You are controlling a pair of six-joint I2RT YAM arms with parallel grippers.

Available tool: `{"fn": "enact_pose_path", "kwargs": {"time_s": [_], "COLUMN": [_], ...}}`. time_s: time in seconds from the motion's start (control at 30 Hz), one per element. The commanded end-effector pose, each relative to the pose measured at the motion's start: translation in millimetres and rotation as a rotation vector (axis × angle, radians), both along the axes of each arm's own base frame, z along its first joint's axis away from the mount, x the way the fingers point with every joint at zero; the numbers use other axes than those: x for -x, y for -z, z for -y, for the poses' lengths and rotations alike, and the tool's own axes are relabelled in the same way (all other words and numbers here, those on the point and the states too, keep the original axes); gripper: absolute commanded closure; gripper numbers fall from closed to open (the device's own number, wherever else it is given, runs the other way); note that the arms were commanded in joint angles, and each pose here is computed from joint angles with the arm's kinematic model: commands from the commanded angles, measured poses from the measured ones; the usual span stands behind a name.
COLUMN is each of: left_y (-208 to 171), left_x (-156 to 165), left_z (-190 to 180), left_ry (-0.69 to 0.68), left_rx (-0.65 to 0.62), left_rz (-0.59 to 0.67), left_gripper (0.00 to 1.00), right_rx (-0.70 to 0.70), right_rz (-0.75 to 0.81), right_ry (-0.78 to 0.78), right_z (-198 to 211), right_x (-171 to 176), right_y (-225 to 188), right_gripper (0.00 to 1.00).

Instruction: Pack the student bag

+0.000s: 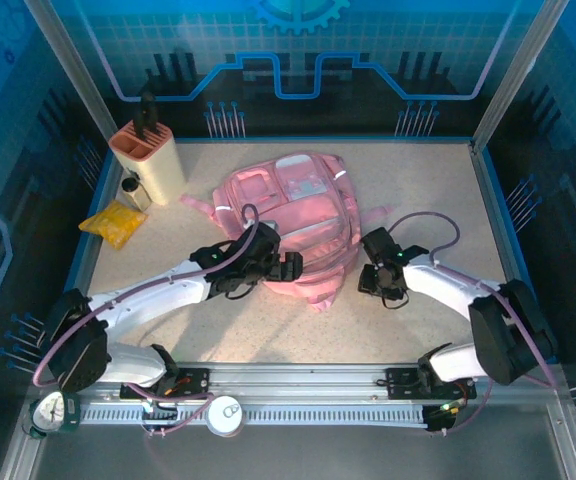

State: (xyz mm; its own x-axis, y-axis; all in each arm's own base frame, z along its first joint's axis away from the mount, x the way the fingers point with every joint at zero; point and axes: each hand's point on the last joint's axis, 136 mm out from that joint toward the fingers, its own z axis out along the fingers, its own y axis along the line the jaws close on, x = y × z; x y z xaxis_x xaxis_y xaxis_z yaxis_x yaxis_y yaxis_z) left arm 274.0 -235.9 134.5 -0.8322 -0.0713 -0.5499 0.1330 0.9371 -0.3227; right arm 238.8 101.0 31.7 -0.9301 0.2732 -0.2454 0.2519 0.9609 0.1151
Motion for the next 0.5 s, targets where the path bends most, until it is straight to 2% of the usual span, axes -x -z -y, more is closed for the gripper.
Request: {"fn": "enact_pose_path", "kwargs": {"time_s": [0.0,0.1,0.17,0.3,0.4,0.47], "left_y": [-19,-21,-14,-7,0,9], "left_x": [-13,-25,-28,-48,-48,-53], "left_z": [-12,-7,9,7,20,19], "left_ry": [0.046,0.146,0.279,0.298,0.435,0.477], "left_rx": [-0.092,-0.188,-0.221,-0.361,-0.410,-0.496], "left_rz": [0.082,0.141,0.176,0.235,0.245,0.249], "left_gripper": [0.01,0.01,0.01,0.01,0.01,0.01], "right_rx": [-0.005,-0.042,-0.066,-0.073,-0.085,-0.097], "right_rz": [0.054,0.100,0.136,0.169,0.177,0.189], "right_ry": [-0.026,-0.045,-0.078,-0.135,-0.171,-0.188], "right_z": [4,4,1,-1,-4,-7], "right_x": [-2,-1,-2,-1,-2,-3], "right_y": [-21,-38,-51,-75,-87,-91], "right_gripper": [0.56,0.57,0.57,0.57,0.55,0.55]}}
